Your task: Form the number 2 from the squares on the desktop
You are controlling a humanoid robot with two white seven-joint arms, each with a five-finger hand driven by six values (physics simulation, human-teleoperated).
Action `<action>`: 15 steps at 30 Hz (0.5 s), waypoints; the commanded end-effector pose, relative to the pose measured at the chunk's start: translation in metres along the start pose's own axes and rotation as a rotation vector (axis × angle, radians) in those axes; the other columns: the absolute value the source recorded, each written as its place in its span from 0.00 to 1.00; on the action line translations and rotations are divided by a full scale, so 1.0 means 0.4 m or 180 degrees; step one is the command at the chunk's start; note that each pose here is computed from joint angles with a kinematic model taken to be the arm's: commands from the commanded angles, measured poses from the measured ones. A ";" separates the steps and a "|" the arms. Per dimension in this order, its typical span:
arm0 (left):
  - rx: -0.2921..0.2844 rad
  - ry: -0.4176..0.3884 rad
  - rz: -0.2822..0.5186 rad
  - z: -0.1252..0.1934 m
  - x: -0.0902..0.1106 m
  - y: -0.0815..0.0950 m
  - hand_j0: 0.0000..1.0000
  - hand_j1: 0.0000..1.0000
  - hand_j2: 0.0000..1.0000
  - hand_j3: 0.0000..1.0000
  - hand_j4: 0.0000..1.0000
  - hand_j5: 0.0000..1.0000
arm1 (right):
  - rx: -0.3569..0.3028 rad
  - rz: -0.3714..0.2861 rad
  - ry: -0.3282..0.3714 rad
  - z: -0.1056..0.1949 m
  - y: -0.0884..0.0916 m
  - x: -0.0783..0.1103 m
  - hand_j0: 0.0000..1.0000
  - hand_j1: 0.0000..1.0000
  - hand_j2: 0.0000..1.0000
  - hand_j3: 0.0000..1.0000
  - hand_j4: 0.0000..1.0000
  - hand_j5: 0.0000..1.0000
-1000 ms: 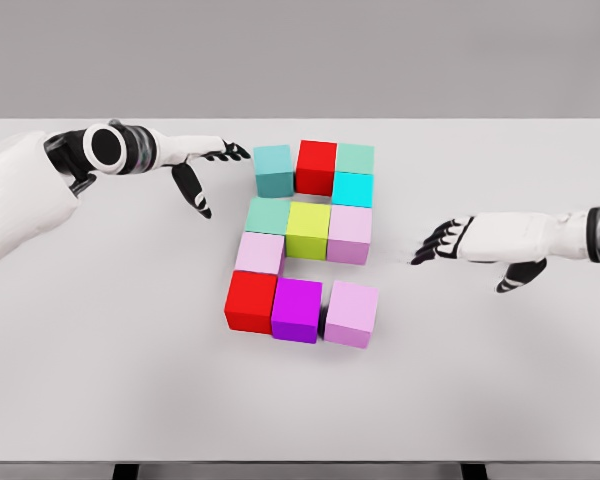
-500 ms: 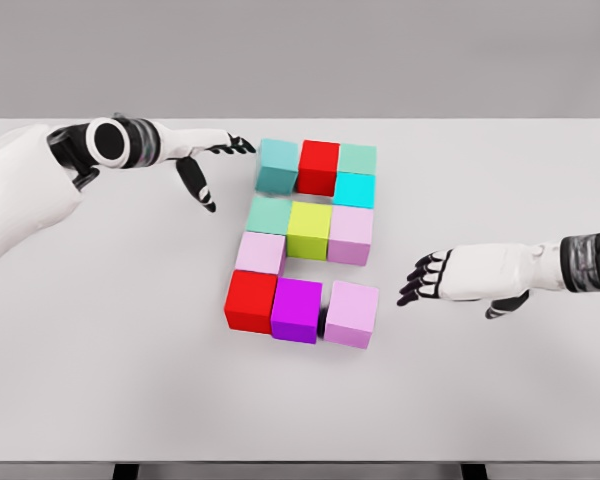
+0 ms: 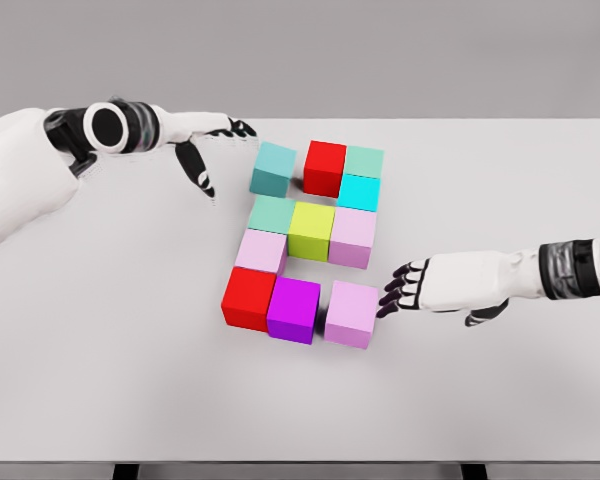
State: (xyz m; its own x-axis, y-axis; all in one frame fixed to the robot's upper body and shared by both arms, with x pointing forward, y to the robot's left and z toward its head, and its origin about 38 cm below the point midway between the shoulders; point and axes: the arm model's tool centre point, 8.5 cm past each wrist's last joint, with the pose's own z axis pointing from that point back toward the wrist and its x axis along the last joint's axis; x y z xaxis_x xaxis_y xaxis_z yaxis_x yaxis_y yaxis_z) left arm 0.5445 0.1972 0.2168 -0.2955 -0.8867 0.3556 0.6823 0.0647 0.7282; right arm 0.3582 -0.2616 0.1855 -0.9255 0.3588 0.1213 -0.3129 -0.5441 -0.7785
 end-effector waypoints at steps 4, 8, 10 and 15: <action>0.0079 -0.0188 0.0093 0.069 0.002 0.067 1.00 1.00 1.00 1.00 1.00 1.00 | -0.0036 0.0039 -0.0052 -0.005 -0.013 0.014 1.00 1.00 1.00 1.00 1.00 1.00; 0.0102 -0.0165 0.0304 0.024 0.019 0.081 1.00 1.00 1.00 1.00 1.00 1.00 | -0.0053 0.0055 -0.0087 -0.013 -0.018 0.021 1.00 1.00 1.00 1.00 1.00 1.00; 0.0124 -0.0154 0.0353 0.008 0.024 0.088 1.00 1.00 1.00 1.00 1.00 1.00 | -0.0063 0.0061 -0.0101 -0.017 -0.020 0.023 1.00 1.00 1.00 1.00 1.00 1.00; 0.0050 -0.0266 0.0419 -0.039 0.073 0.067 1.00 1.00 1.00 1.00 1.00 1.00 | -0.0074 0.0069 -0.0103 -0.018 -0.024 0.023 1.00 1.00 1.00 1.00 1.00 1.00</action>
State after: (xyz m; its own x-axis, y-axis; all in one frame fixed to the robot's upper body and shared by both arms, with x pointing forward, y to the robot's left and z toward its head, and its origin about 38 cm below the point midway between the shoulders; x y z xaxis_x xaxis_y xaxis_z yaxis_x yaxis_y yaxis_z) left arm 0.5634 0.1753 0.2386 -0.2568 -0.8377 0.4819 0.7031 0.1802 0.6879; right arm 0.3544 -0.2483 0.1897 -0.9397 0.3209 0.1185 -0.2839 -0.5386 -0.7933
